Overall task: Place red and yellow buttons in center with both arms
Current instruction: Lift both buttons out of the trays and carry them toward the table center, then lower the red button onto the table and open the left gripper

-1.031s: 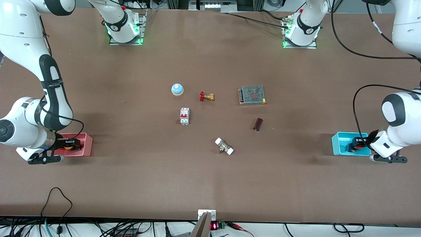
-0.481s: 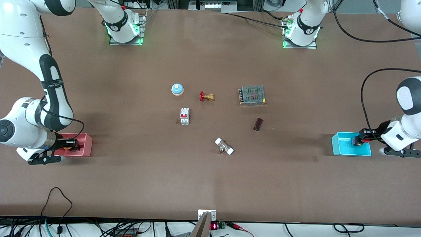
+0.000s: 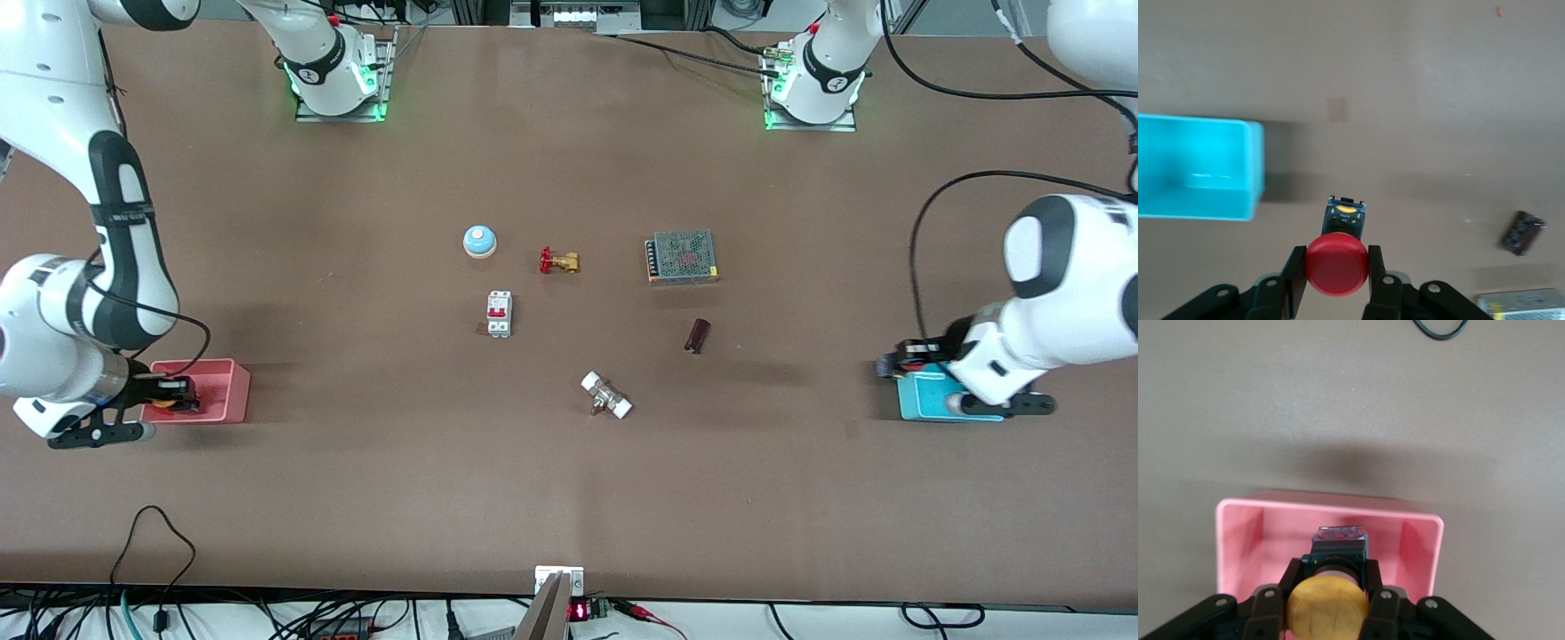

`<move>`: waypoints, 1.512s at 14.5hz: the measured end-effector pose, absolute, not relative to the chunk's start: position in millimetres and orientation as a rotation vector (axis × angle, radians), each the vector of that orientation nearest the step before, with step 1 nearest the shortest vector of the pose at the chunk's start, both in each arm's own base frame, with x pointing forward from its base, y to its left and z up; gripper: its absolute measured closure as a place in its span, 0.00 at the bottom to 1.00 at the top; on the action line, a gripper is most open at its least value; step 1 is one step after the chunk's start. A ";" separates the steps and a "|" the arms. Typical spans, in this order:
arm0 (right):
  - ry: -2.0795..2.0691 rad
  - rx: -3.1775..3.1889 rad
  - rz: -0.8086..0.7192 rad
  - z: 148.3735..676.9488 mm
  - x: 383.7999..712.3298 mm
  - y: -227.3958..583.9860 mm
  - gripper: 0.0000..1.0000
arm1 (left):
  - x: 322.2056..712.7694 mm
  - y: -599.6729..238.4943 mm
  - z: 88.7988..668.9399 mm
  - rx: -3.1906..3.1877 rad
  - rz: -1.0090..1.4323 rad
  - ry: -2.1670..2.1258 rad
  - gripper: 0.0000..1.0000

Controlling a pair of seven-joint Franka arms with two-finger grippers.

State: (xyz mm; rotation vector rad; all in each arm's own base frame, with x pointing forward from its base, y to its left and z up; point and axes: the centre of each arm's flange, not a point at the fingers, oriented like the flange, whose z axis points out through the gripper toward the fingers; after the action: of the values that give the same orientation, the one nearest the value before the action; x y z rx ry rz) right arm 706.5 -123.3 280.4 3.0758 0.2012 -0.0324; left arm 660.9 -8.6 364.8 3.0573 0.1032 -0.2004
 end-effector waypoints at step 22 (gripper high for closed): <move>0.000 3.113 -0.215 257.8 636.7 263.1 0.59 | 630.8 -172.9 239.2 3.053 -0.246 0.335 0.59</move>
State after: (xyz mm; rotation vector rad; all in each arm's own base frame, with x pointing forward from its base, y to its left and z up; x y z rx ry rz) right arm 636.7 263.1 257.8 3.1133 0.0001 -0.2146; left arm 630.8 -172.9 239.2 3.0527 0.3355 -0.2456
